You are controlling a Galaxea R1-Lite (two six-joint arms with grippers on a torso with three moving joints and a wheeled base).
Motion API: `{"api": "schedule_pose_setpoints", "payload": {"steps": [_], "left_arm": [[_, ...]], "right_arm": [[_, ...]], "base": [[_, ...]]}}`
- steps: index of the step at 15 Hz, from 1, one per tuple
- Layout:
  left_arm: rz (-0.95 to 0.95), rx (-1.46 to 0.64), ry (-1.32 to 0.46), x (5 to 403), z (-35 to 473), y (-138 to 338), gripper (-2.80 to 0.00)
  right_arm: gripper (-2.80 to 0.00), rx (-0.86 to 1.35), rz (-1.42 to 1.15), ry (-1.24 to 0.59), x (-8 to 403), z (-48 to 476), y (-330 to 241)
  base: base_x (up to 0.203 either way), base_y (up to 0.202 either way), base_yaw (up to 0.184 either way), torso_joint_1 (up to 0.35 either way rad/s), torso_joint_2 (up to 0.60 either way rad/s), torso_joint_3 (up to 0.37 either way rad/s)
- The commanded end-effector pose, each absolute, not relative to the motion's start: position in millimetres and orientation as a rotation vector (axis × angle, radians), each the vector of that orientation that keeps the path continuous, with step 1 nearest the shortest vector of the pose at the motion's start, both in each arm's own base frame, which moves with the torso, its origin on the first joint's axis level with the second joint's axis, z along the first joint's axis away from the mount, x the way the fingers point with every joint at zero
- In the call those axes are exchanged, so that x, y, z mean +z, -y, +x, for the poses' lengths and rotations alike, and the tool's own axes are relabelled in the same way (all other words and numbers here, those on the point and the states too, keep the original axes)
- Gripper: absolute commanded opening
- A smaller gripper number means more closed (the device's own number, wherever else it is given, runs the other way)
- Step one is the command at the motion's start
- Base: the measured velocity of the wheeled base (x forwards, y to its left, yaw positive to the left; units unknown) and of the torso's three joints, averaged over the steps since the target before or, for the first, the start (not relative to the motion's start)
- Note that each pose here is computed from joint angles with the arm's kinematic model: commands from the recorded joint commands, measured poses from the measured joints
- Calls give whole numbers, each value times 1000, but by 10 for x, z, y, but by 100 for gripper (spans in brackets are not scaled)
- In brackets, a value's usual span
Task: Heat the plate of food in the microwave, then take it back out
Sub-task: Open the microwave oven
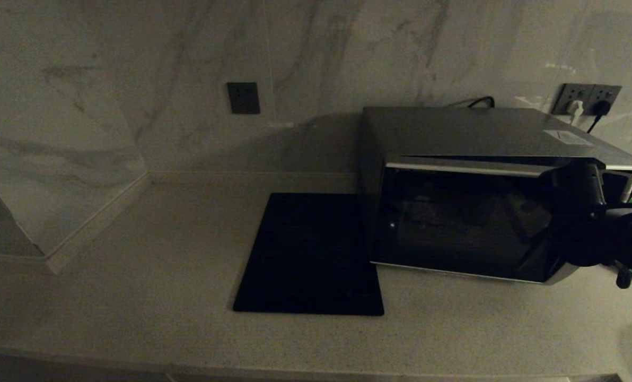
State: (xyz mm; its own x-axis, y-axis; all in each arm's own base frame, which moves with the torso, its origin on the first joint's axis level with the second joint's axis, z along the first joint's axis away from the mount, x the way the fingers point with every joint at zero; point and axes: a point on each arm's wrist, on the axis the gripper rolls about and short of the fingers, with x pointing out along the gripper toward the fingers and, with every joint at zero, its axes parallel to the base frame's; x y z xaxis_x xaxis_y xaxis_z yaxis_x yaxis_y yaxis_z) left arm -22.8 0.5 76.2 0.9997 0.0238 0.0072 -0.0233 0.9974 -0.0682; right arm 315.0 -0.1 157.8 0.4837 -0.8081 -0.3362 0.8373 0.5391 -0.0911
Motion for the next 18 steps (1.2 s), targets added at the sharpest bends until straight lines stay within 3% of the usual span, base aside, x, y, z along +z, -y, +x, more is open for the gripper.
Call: {"api": "schedule_pose_setpoints", "payload": {"steps": [1, 18], "left_arm": [[-69, 26, 9, 763, -228, -4, -280], [-69, 26, 7, 763, -227, -5, -280]], "right_arm": [[-280, -987, 96, -344, 1648, 2963, -48], [-280, -744, 47, -338, 1688, 2074, -523]], "base": [[0, 0, 0, 0, 0, 0], [0, 0, 0, 0, 0, 0]]}}
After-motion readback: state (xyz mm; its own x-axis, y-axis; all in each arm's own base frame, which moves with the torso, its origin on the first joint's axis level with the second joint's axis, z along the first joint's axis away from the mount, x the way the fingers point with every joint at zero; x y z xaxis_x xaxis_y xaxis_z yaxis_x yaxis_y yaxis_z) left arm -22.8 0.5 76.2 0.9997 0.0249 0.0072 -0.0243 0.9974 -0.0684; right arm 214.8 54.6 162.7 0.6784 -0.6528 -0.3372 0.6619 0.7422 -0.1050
